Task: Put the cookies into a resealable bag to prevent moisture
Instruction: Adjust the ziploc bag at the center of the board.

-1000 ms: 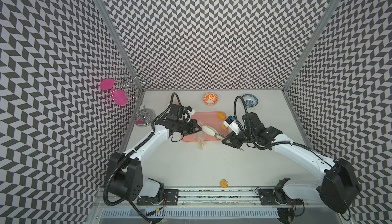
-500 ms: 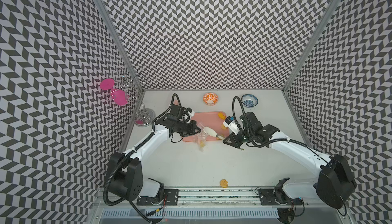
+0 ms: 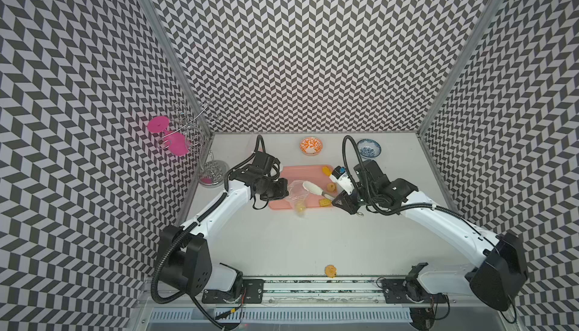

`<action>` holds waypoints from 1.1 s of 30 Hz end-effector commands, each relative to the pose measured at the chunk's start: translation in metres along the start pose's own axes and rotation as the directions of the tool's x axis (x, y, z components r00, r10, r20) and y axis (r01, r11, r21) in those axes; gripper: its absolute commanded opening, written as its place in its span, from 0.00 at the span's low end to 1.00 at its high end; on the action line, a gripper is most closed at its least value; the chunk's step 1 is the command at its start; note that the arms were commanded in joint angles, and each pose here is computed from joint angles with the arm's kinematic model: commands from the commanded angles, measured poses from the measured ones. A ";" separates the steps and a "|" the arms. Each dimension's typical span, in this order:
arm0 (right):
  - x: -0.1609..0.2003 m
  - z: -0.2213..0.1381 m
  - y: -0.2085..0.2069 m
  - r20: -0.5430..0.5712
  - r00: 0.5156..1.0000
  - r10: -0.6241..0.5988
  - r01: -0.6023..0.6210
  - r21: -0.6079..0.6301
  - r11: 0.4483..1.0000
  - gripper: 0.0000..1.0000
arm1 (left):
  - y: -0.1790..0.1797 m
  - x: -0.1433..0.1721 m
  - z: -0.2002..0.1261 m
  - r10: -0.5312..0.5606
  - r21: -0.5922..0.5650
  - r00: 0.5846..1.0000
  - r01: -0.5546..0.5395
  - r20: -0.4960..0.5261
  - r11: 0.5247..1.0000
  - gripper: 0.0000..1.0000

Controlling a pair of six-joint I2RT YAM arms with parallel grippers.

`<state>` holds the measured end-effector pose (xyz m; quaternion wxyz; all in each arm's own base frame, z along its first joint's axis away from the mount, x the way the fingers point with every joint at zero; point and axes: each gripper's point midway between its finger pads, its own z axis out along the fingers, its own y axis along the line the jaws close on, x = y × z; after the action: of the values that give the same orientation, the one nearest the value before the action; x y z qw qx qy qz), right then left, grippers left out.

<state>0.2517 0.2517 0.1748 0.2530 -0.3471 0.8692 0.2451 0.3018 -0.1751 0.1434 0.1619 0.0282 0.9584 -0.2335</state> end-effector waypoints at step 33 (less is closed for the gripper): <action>-0.020 -0.012 0.059 0.090 0.992 -0.085 0.103 -0.215 0.971 0.08 | -0.021 0.033 -0.062 0.005 0.032 0.999 -0.003 -0.042 0.999 0.00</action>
<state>0.2341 0.2690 0.1726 0.2323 -0.3731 0.8530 0.2814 0.2714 -0.1797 0.1792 0.1488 0.0429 0.9518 -0.2648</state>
